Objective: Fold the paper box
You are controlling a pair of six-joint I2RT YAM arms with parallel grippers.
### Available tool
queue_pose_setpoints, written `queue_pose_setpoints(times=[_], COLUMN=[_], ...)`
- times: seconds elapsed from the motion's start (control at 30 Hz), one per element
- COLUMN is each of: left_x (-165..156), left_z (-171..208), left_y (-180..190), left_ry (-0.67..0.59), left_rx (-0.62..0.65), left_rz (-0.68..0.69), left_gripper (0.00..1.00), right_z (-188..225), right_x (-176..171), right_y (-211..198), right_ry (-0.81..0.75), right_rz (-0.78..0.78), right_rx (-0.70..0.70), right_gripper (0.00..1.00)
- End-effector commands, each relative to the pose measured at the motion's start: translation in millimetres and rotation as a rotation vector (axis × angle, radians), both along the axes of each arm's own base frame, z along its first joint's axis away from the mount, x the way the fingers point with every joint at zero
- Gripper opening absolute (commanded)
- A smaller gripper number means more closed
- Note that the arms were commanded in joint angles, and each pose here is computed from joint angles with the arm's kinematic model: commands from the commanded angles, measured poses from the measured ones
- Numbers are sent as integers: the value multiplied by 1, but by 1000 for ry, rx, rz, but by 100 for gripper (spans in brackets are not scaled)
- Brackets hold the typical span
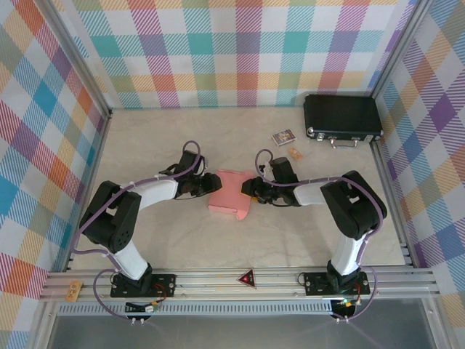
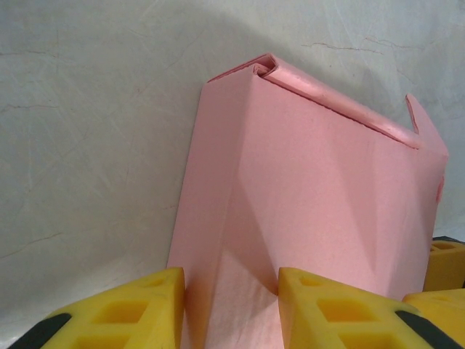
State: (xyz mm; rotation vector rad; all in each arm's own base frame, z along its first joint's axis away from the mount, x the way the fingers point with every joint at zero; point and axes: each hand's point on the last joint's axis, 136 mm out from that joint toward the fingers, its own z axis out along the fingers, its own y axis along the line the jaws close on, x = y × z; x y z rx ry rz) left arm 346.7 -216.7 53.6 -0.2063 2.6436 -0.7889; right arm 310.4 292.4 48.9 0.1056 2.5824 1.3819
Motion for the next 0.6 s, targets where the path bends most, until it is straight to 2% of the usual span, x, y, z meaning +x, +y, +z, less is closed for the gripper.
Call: queue_pose_setpoints(times=[0.0, 0.57], left_x=[-5, -6], left_z=[-7, -5], left_y=[2, -7], left_ry=[26, 20], left_rx=[-2, -58], left_rz=[8, -17], left_gripper=[37, 41], right_z=[16, 15], right_x=[1, 0], right_y=[4, 22], right_ry=[-43, -13], right_rz=[19, 76], right_rx=[60, 149], right_gripper=[42, 42])
